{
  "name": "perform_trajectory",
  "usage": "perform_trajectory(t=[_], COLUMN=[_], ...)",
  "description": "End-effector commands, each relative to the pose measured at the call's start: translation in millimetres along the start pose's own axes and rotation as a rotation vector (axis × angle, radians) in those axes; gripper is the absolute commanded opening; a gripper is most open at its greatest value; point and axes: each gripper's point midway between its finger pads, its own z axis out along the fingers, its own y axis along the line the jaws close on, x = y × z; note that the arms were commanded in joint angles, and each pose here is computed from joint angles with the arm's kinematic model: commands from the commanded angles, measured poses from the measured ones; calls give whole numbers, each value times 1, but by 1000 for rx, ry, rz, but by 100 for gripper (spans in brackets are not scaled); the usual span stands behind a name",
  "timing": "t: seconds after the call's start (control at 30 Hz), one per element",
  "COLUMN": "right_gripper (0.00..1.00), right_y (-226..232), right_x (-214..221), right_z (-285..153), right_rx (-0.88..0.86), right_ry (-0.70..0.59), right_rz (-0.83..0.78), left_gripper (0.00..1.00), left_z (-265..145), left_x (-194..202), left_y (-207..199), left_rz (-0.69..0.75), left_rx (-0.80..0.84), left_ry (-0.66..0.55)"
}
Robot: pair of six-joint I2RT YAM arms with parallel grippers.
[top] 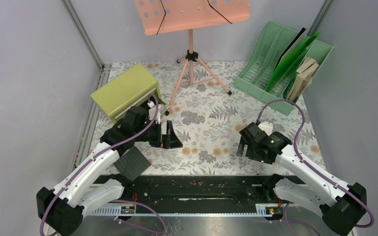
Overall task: Organize the desk
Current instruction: Pick up the stationery from the center of the board.
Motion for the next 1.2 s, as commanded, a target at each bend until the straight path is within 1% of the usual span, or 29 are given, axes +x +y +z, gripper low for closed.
perform_trajectory(t=[0.0, 0.13, 0.23, 0.3, 0.47, 0.57, 0.67, 0.7, 0.73, 0.83, 0.87, 1.03, 1.17], right_gripper=[99, 98, 98, 97, 93, 91, 88, 86, 80, 56, 55, 55, 56], right_y=[-27, -32, -31, -31, -28, -22, -23, -24, -25, -25, -26, -30, -32], right_x=[-13, -8, -2, 0, 4, 6, 5, 3, 2, 1, 0, -2, -7], right_z=[-3, 8, 19, 25, 41, 50, 56, 58, 60, 65, 66, 70, 69], right_rx=[141, 147, 110, 96, 85, 55, 68, 73, 75, 73, 77, 98, 110], right_ry=[-45, 21, 83, 103, 163, 222, 263, 271, 282, 316, 324, 338, 312], right_rz=[-19, 9, 54, 80, 106, 113, 106, 101, 94, 84, 81, 78, 85], left_gripper=[99, 99, 99, 99, 99, 99, 99, 99, 99, 99, 99, 99, 99], left_z=[-2, 0, 1, 2, 6, 7, 7, 7, 6, 6, 6, 7, 7], left_x=[-13, -13, -12, -10, -8, -5, -4, -4, -4, -4, -4, -4, -4], left_y=[-13, -13, -12, -11, -8, -7, -9, -9, -9, -8, -8, -8, -8], left_rz=[14, 6, 0, -8, -30, -32, -29, -28, -28, -23, -22, -24, -22], left_rx=[47, 49, 48, 48, 40, 45, 53, 55, 55, 51, 50, 51, 53], left_ry=[-24, -19, -12, -5, 10, 20, 26, 25, 24, 20, 21, 25, 25])
